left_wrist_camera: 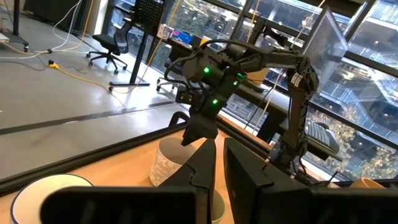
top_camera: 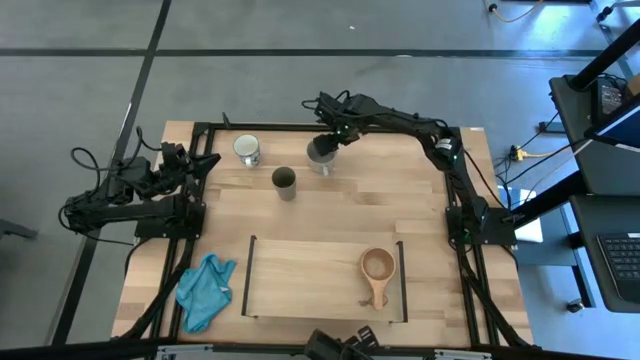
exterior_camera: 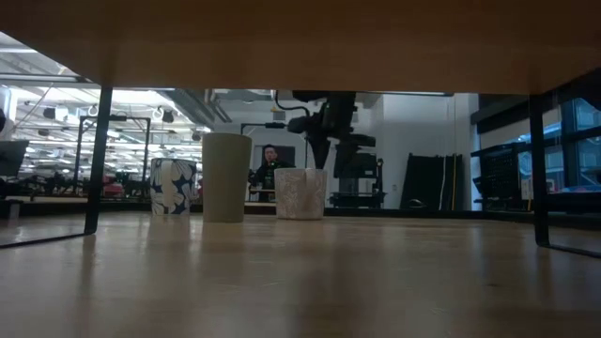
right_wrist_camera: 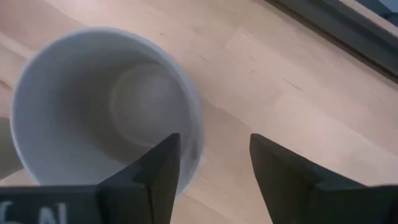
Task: Stack small to large cups/mugs on shelf
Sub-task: Put the gray mug on the shelf
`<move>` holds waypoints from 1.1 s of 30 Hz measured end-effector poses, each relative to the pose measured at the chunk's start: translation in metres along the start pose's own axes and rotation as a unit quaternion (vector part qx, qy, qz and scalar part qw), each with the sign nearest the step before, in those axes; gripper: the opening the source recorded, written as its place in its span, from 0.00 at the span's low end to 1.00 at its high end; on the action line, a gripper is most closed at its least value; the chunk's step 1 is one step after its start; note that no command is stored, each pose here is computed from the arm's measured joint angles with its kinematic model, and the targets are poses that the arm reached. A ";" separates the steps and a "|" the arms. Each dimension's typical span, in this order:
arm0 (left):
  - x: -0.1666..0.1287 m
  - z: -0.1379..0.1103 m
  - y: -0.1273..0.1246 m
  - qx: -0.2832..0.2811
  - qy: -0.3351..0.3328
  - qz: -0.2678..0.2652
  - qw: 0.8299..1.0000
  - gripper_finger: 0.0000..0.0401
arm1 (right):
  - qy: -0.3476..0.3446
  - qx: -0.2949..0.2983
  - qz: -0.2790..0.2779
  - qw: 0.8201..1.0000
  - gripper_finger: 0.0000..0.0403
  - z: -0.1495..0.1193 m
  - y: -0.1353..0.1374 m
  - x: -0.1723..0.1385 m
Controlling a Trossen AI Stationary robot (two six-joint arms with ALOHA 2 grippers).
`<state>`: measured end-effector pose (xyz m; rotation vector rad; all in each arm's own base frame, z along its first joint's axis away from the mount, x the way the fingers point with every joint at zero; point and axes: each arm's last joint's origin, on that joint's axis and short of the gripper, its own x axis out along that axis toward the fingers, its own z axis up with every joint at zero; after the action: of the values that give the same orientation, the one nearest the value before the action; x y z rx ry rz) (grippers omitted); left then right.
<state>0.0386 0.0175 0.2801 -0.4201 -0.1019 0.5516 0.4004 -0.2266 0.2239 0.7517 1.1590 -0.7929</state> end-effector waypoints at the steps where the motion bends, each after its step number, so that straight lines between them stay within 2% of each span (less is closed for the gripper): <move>1: 0.000 0.000 0.000 0.000 0.000 0.000 1.000 0.07 | -0.003 0.000 0.002 1.000 0.48 0.001 0.000 0.000; 14: 0.000 0.000 0.000 0.001 0.001 0.000 1.000 0.07 | -0.019 0.002 0.026 0.999 0.48 0.005 0.004 0.002; 20: 0.000 0.000 0.000 0.000 0.001 0.000 1.000 0.07 | -0.006 0.001 0.020 1.000 0.43 0.004 0.004 0.014; 33: 0.000 0.000 0.000 0.000 0.001 0.000 1.000 0.07 | -0.004 -0.003 0.024 1.000 0.31 0.004 0.004 0.015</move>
<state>0.0386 0.0175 0.2800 -0.4201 -0.1004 0.5517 0.4088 -0.2301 0.2110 0.7687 1.1318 -0.7522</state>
